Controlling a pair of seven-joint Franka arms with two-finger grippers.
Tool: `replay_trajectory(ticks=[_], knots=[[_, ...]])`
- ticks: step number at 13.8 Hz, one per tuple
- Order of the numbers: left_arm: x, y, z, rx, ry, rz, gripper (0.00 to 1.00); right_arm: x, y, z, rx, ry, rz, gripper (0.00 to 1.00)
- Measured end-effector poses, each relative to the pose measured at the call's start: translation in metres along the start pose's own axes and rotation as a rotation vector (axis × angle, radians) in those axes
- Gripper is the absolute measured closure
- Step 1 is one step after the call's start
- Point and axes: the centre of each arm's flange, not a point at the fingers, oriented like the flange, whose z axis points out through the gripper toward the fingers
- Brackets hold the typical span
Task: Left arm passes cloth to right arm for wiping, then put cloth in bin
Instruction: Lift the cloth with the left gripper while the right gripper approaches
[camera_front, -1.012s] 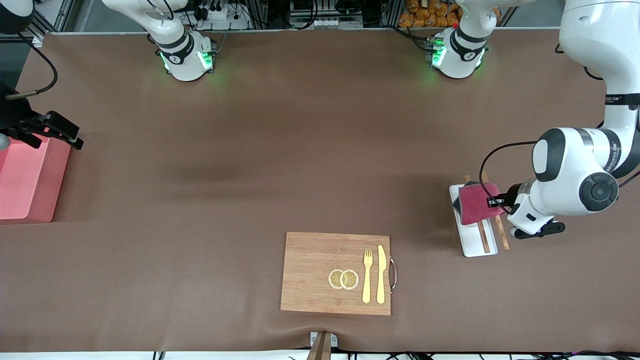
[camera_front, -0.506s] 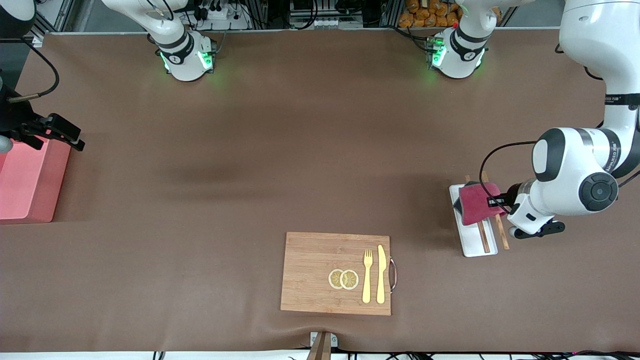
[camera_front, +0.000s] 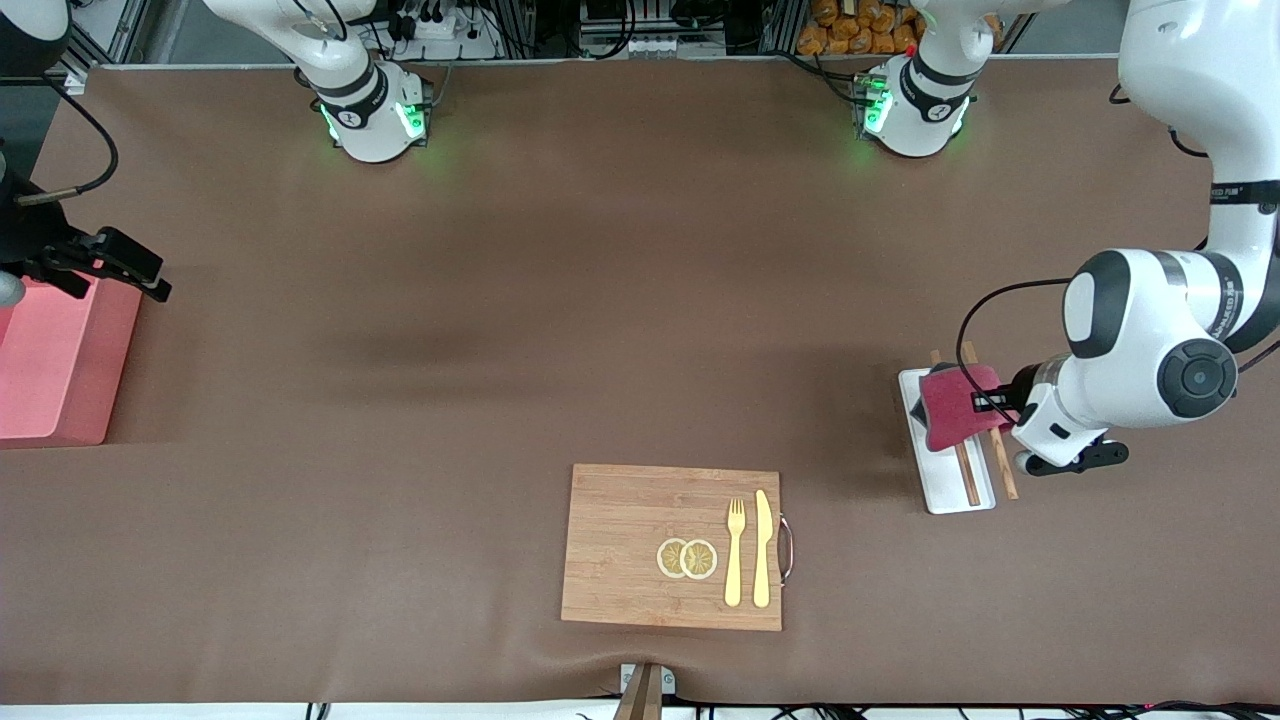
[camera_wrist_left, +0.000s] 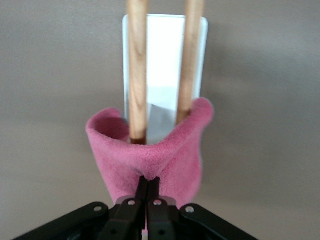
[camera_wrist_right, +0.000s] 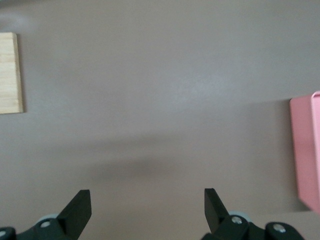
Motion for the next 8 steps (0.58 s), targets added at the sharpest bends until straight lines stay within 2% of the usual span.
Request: replay_trajectory(ticks=[2, 5, 8], knots=[[-0.017, 0.016, -0.027, -0.006, 0.001, 0.016, 0.98, -0.003, -0.008, 0.000, 0.023, -0.021, 0.079, 0.00], [-0.044, 0.056, -0.060, -0.082, -0.001, -0.012, 0.98, -0.008, -0.029, -0.008, 0.032, -0.049, 0.158, 0.00], [-0.077, 0.131, -0.079, -0.162, -0.012, -0.086, 0.98, -0.018, -0.048, -0.021, 0.111, -0.132, 0.281, 0.00]])
